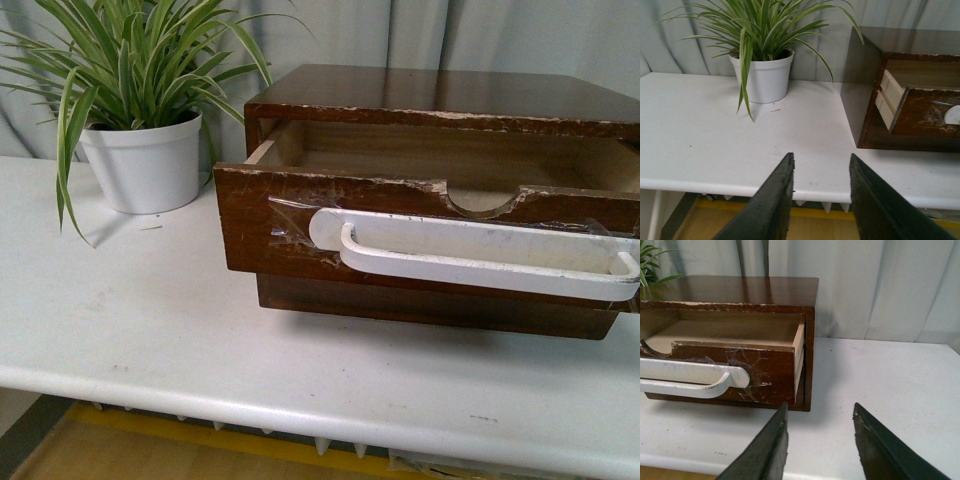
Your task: Open drawer
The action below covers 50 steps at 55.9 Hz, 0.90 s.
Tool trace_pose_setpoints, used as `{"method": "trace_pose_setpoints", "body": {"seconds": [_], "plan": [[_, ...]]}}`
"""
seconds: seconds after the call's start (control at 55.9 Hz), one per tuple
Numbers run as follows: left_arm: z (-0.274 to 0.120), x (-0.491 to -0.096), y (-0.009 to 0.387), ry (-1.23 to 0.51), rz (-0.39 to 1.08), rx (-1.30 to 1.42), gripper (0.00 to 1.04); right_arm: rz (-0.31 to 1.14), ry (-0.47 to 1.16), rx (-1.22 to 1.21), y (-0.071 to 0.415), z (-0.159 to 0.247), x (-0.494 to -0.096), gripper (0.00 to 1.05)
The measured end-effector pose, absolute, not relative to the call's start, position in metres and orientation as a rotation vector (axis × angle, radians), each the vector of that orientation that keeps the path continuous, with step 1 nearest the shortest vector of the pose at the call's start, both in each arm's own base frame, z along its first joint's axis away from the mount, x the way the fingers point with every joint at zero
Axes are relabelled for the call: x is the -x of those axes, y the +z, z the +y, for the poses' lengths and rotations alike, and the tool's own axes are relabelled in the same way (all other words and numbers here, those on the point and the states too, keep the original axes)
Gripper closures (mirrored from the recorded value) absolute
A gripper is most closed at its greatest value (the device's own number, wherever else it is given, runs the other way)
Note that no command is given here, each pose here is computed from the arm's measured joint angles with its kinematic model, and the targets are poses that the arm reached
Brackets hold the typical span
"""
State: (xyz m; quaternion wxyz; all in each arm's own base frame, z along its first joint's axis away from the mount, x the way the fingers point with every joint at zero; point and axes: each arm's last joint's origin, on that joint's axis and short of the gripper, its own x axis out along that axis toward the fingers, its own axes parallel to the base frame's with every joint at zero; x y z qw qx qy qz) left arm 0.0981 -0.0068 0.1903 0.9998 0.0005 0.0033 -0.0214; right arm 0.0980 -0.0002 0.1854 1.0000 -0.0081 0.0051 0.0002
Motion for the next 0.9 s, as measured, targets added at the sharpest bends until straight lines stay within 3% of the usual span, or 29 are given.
{"method": "trace_pose_setpoints", "body": {"seconds": [0.197, 0.859, 0.895], "plan": [[-0.001, -0.098, 0.184, -0.004, 0.004, 0.005, 1.01, 0.002, -0.002, 0.014, 0.181, 0.0, -0.098, 1.04], [0.0, -0.097, 0.166, -0.003, -0.002, 0.002, 1.01, 0.0, -0.002, 0.012, 0.165, 0.0, -0.097, 1.03], [0.0, -0.097, 0.166, -0.003, -0.002, 0.003, 0.97, 0.0, -0.002, 0.012, 0.165, 0.0, -0.097, 1.03]]}}
